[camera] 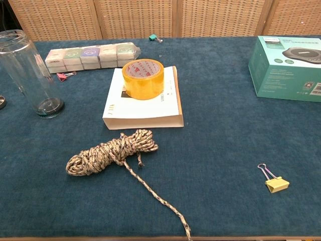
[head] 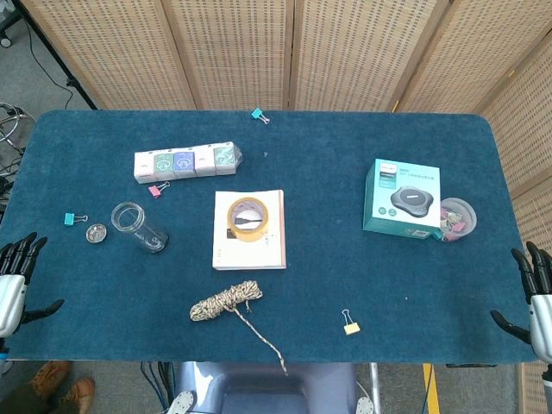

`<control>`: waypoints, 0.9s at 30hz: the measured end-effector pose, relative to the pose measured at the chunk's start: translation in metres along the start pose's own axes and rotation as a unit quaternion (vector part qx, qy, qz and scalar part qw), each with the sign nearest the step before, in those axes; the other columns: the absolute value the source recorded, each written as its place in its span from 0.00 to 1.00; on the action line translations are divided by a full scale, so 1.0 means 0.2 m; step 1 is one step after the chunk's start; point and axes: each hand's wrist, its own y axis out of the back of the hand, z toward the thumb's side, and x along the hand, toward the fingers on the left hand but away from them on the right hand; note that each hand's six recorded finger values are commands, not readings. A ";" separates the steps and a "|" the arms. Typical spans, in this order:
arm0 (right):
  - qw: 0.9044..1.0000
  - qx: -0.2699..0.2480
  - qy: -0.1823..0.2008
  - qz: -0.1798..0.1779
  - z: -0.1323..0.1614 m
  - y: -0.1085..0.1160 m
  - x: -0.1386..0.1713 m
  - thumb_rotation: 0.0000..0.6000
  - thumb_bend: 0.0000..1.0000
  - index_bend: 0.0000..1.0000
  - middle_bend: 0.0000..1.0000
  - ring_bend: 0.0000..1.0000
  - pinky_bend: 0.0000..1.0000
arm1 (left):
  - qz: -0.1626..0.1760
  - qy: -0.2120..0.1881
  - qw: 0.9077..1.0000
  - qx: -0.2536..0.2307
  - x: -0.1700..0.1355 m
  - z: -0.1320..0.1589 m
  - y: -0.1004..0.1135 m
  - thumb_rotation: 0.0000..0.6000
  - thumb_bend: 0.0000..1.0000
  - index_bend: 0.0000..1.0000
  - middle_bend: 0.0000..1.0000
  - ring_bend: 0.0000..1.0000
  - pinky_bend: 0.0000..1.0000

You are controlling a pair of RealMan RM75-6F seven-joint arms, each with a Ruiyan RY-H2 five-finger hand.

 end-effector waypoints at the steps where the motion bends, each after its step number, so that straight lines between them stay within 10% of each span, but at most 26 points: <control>1: 1.000 -0.003 -0.001 0.000 0.00 0.00 0.00 1.00 0.00 0.00 0.00 0.00 0.00 | 0.003 -0.001 1.000 -0.001 0.00 0.00 0.01 1.00 0.07 0.00 0.00 0.00 0.00; 17: 1.000 -0.029 -0.009 0.005 -0.01 0.00 0.00 1.00 0.00 0.00 0.00 0.00 0.00 | -0.003 0.003 1.000 -0.010 0.04 -0.03 0.01 1.00 0.09 0.00 0.00 0.00 0.00; 27: 0.999 -0.037 -0.018 0.018 -0.03 -0.03 -0.01 1.00 0.00 0.00 0.00 0.00 0.00 | -0.047 0.024 0.998 -0.038 0.32 -0.12 -0.10 1.00 0.22 0.30 0.00 0.00 0.00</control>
